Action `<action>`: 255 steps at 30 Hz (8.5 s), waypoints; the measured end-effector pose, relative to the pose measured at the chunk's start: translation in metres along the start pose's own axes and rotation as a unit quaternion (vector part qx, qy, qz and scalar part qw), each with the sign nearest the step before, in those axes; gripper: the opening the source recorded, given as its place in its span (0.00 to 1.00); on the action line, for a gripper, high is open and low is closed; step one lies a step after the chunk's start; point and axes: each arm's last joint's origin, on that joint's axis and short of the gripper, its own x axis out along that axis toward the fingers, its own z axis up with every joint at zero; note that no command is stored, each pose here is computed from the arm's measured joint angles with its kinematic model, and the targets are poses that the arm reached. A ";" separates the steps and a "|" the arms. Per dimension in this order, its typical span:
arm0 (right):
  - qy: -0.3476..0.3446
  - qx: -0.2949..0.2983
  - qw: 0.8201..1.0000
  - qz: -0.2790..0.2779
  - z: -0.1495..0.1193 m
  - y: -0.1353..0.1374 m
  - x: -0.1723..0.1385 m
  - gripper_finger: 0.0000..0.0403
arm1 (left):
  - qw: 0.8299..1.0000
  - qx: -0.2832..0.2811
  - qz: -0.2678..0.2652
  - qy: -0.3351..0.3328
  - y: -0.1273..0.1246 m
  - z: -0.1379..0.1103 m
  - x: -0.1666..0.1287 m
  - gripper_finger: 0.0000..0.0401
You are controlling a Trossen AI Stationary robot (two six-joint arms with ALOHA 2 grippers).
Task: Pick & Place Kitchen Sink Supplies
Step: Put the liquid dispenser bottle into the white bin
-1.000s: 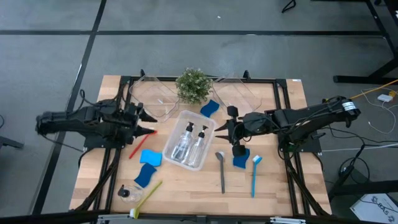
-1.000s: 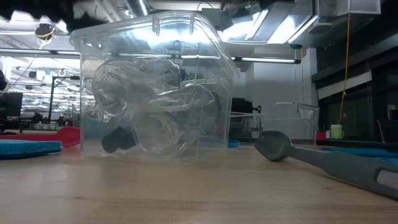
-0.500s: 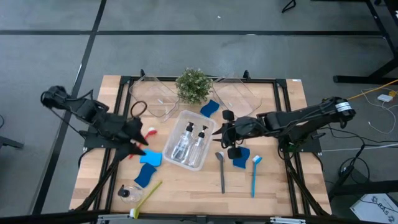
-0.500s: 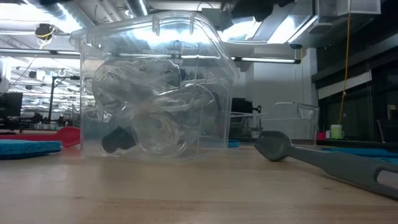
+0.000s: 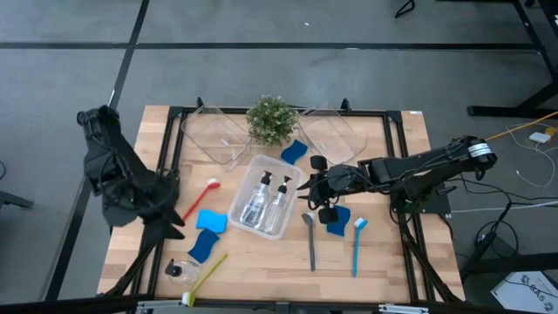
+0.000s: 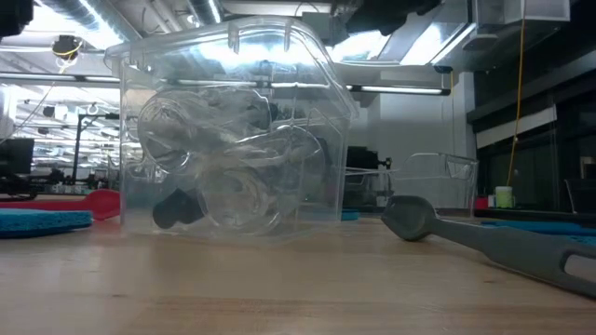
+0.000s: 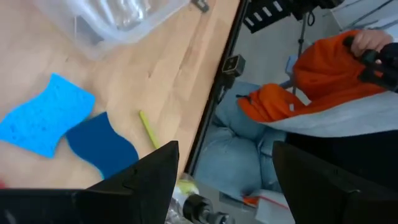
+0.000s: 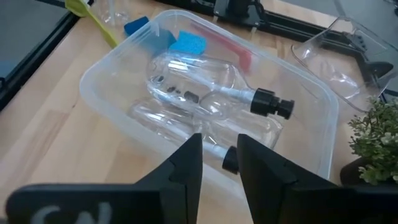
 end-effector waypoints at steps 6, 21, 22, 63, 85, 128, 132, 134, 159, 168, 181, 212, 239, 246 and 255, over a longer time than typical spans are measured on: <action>0.008 0.014 1.000 0.001 -0.002 0.000 0.000 0.25 | 0.999 -0.036 0.037 0.012 0.004 -0.012 0.002 0.63; 0.008 0.043 0.999 0.000 -0.001 0.000 0.000 0.25 | 0.998 -0.024 0.048 0.018 -0.016 -0.063 0.027 0.63; 0.008 0.043 0.999 0.000 -0.001 0.000 0.000 0.25 | 0.999 -0.025 0.038 0.013 -0.018 -0.066 0.027 0.63; -0.009 0.029 1.000 -0.003 0.002 0.000 0.000 0.25 | 0.994 0.015 0.103 -0.020 -0.017 -0.130 0.063 0.63; -0.011 0.020 1.000 -0.003 0.002 0.000 0.000 0.25 | 0.990 0.055 0.129 0.013 -0.016 -0.129 0.066 0.63; -0.030 0.054 0.998 -0.020 0.005 -0.009 0.001 0.25 | 0.878 0.463 0.110 -0.041 -0.012 -0.134 0.059 0.63; -0.030 0.054 0.998 -0.020 0.005 -0.009 0.001 0.25 | 0.876 0.466 0.105 -0.065 0.007 -0.144 0.057 0.63; -0.030 0.054 0.998 -0.020 0.005 -0.009 0.001 0.25 | 0.879 0.459 0.097 -0.084 0.013 -0.143 0.053 0.63; -0.032 0.060 0.997 -0.029 0.005 -0.015 0.002 0.25 | 0.912 0.387 0.024 -0.134 0.086 -0.105 0.018 0.48; -0.024 0.032 0.999 -0.029 0.004 -0.015 0.002 0.25 | 0.923 0.370 -0.050 -0.090 0.081 -0.113 0.019 0.42; -0.029 0.066 0.996 -0.044 0.003 -0.025 0.003 0.25 | 0.923 0.370 -0.037 -0.095 0.073 -0.139 0.038 0.40; -0.052 0.110 0.990 -0.067 0.005 -0.040 0.003 0.25 | 0.839 0.534 -0.032 -0.102 0.066 -0.132 0.053 0.26; -0.042 0.074 0.994 -0.067 0.003 -0.040 0.004 0.25 | 0.867 0.452 -0.114 -0.174 0.089 -0.102 0.041 0.13; -0.043 0.084 0.993 -0.067 0.003 -0.040 0.004 0.25 | 0.895 0.405 -0.146 -0.112 0.088 -0.107 0.043 0.09; -0.054 0.085 0.993 -0.068 0.006 -0.041 0.003 0.25 | 0.931 0.331 -0.146 -0.049 0.087 -0.116 0.052 0.16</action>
